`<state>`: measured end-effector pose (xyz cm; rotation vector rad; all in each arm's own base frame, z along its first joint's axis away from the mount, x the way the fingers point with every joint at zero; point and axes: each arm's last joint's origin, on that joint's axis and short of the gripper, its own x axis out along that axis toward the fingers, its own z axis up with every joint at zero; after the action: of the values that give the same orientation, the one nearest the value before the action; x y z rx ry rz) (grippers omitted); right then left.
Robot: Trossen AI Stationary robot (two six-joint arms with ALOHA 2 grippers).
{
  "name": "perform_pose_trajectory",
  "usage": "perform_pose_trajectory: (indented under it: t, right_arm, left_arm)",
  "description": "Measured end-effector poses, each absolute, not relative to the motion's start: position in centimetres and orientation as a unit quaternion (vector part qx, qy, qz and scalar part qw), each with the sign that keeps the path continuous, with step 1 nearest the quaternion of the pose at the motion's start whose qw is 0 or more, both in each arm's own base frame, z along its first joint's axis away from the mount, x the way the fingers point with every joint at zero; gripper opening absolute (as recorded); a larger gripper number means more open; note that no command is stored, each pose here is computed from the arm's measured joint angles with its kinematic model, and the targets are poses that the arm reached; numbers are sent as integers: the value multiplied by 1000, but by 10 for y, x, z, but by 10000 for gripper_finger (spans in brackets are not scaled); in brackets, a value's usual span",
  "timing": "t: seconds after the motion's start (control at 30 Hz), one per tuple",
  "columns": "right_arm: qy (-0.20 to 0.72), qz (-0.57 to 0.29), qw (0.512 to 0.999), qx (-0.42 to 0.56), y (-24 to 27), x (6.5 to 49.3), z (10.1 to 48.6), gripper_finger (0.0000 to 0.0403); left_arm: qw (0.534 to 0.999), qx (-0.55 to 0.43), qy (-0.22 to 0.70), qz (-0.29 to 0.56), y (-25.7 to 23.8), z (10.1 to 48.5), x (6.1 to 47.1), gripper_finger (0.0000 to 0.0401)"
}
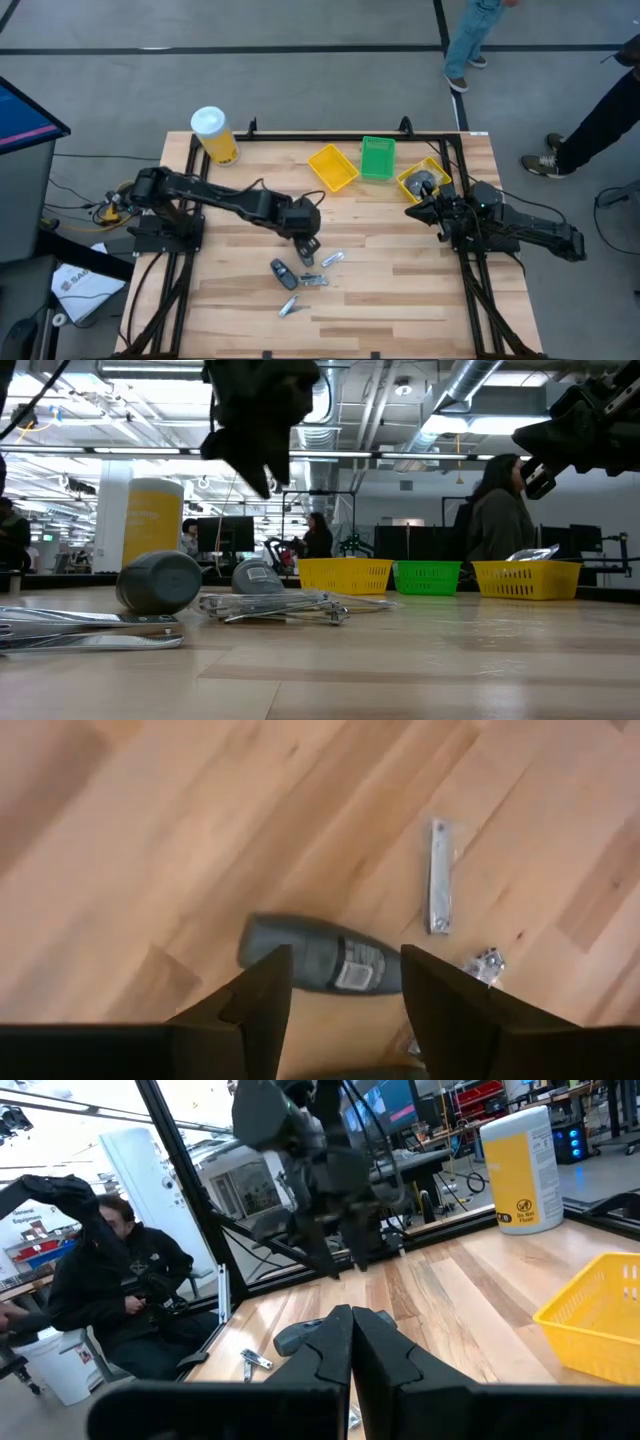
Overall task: Pick & Place Travel size toiletries
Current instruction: Put the black deodorant into the left yellow basket
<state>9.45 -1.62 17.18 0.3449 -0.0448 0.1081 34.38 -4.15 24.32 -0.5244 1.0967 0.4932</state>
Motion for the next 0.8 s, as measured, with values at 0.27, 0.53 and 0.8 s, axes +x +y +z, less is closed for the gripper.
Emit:
perform_pose_trajectory:
  t: [0.27,0.53,0.8]
  right_arm:
    - [-22,54,983,171,-16,95,172,0]
    - [-22,54,983,172,-16,95,172,0]
    - [-22,54,983,172,-16,95,172,0]
  left_arm:
    - [740,-342,497,296,-47,226,350,181]
    - [735,-400,442,324,-46,232,355,188]
    - [709,-452,429,329,-35,236,355,188]
